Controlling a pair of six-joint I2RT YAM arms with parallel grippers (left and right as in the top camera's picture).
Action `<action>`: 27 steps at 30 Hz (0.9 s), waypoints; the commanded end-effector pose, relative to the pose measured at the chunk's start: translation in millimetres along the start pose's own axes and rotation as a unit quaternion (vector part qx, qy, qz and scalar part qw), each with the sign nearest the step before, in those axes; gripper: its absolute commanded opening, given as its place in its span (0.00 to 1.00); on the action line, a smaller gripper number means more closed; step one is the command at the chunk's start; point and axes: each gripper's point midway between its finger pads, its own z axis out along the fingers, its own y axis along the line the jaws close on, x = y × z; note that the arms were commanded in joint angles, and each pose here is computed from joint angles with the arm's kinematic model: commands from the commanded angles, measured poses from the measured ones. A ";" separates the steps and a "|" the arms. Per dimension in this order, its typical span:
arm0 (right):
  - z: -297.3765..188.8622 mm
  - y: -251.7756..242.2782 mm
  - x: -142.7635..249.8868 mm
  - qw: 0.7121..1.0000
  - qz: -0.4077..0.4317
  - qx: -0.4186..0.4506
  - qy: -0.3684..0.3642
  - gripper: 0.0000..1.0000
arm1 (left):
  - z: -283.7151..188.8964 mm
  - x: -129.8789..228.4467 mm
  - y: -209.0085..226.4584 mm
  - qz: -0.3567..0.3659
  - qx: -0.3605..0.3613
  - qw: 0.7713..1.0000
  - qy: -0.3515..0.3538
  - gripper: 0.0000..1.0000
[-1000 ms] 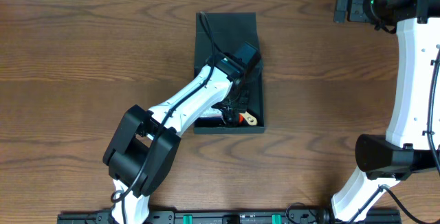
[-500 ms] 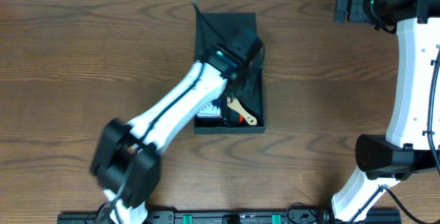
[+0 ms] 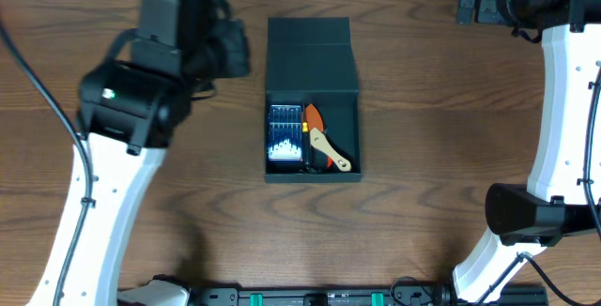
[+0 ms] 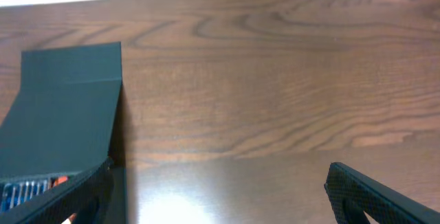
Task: Pack container
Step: 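Move both arms up toward the box lid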
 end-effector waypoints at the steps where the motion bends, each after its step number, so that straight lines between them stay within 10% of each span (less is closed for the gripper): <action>1: -3.6 11.6 3.4 0.999 0.008 -0.036 0.006 0.99 | 8.8 2.7 30.3 0.023 -0.036 0.999 0.020 0.06; 3: -3.9 19.8 4.0 0.998 -0.001 -0.060 0.008 0.96 | 15.2 6.0 35.3 0.048 -0.022 0.998 0.037 0.06; 6: -6.6 41.9 6.0 0.988 -0.089 -0.126 0.003 0.01 | 29.0 13.1 36.2 0.084 0.018 0.994 0.064 0.06; 27: 139.7 94.7 159.2 0.931 -0.198 -0.242 0.186 0.01 | 164.7 77.1 86.6 -0.010 0.252 0.942 0.220 0.06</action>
